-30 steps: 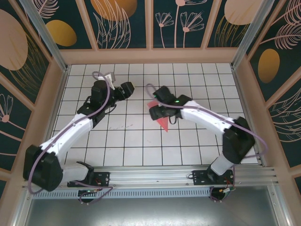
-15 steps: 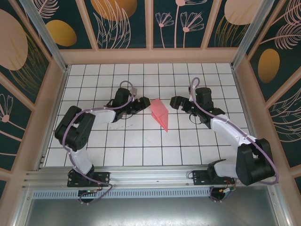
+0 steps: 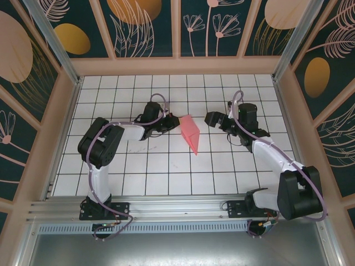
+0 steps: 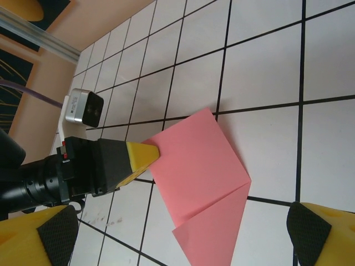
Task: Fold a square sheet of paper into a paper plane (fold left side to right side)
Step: Fold the wing for the fifth time at the center of the table.
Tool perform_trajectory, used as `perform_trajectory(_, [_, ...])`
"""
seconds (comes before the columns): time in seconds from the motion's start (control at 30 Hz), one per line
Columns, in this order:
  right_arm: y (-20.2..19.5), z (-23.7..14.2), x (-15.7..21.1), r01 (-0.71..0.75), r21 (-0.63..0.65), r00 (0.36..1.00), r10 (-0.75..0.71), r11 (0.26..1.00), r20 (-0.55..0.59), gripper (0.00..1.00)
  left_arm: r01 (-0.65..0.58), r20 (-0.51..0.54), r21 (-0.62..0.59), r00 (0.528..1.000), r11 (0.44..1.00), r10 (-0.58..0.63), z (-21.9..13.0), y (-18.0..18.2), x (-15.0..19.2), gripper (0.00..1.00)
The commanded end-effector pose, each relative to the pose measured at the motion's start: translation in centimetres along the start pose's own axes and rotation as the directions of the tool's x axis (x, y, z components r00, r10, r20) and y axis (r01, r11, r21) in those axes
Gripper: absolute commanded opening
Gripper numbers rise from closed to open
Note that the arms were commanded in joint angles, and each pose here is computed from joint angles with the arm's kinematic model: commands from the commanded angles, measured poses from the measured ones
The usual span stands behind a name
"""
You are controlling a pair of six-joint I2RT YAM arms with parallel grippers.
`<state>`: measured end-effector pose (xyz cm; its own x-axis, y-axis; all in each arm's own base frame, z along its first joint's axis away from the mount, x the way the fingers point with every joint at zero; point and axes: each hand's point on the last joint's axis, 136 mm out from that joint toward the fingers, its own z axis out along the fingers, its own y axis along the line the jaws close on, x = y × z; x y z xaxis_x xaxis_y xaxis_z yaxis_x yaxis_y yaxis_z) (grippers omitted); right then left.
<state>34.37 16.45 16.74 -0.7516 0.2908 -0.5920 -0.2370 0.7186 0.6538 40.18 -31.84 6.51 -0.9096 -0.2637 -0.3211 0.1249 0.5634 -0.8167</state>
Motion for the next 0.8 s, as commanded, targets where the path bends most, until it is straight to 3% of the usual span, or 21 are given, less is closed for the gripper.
perform_trajectory(0.0, [1.0,0.6,-0.4,0.053,-0.071,0.998,-0.055,0.996,-0.023,0.99,-0.075,0.01,0.007,0.997,0.997,0.075,-0.8,-0.7,-0.4,0.0])
perform_trajectory(0.17, [1.2,2.2,-0.7,0.119,-0.129,0.991,-0.125,0.985,-0.038,0.99,-0.164,0.013,0.046,0.986,0.985,0.163,-2.5,-1.4,-0.5,0.0])
perform_trajectory(0.27, [1.5,3.5,-0.7,0.143,-0.182,0.987,-0.153,0.973,-0.043,0.94,-0.2,0.0,0.068,0.98,0.977,0.201,-3.5,-1.3,-0.1,0.0])
perform_trajectory(0.4, [1.9,5.3,-0.2,0.138,-0.277,0.982,-0.168,0.951,-0.086,0.89,-0.251,-0.031,0.12,0.966,0.96,0.256,-4.4,-1.9,1.0,0.0])
perform_trajectory(0.77, [1.5,8.8,2.2,0.098,-0.456,0.96,-0.204,0.884,-0.189,0.88,-0.321,-0.059,0.188,0.94,0.928,0.337,-5.5,-2.5,2.5,0.0])
